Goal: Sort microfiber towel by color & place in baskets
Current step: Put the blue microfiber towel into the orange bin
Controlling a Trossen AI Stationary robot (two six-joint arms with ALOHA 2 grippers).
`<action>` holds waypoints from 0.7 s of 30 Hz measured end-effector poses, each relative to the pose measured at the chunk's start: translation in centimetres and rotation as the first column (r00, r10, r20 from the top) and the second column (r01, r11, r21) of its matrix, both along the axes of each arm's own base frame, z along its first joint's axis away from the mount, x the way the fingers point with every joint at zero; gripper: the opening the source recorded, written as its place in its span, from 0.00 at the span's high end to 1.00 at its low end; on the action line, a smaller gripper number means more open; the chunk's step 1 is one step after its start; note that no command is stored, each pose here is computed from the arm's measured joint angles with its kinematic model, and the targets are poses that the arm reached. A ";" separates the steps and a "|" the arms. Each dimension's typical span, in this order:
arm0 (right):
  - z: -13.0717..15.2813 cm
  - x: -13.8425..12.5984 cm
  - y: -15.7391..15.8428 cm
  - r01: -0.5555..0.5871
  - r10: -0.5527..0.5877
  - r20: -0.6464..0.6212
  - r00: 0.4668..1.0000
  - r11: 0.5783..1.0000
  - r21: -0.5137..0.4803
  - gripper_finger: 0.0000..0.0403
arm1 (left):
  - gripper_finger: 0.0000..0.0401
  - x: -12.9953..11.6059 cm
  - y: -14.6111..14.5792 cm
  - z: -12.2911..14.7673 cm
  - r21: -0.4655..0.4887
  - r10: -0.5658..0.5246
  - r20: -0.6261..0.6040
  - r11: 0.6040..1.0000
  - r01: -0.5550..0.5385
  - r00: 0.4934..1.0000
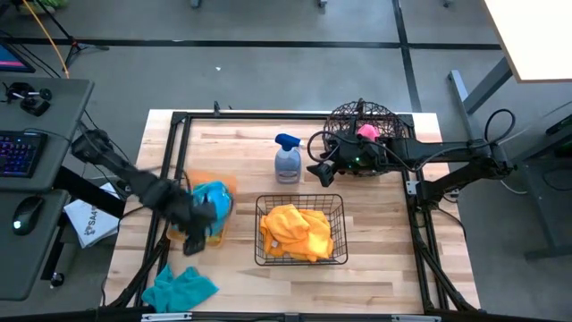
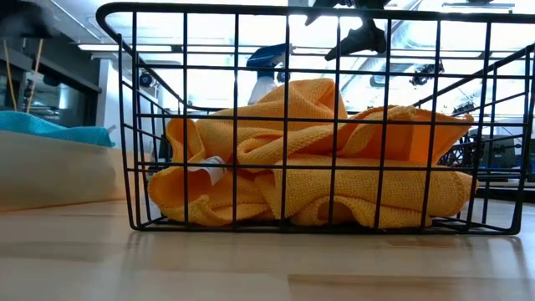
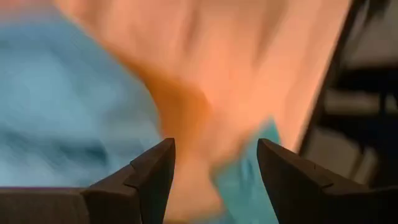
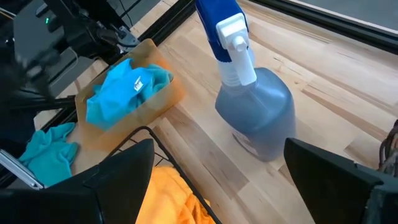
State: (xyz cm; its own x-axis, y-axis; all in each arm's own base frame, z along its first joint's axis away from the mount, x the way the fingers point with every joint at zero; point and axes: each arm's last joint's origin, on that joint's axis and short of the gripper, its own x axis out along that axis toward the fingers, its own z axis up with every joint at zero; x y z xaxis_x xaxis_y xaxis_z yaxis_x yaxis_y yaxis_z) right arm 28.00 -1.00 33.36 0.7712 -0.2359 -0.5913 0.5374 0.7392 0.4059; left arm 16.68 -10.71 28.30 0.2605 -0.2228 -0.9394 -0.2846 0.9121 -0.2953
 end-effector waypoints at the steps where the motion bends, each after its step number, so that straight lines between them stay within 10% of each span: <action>1: 0.0 0.0 0.0 0.000 0.000 -0.001 1.000 1.000 0.000 0.12 | 0.47 -0.1 -0.9 -0.4 -0.025 -0.024 -0.049 0.999 0.023 0.998; 6: -0.1 -0.1 0.0 -0.001 0.001 -0.009 1.000 1.000 -0.001 0.12 | 0.47 -0.7 -6.5 -3.0 -0.100 -0.106 -0.195 0.991 0.088 0.975; 21: -0.2 -0.1 0.0 -0.032 0.031 -0.032 0.999 0.999 -0.040 0.12 | 0.47 -1.0 -14.0 -12.3 0.001 0.141 -0.615 0.984 -0.178 0.776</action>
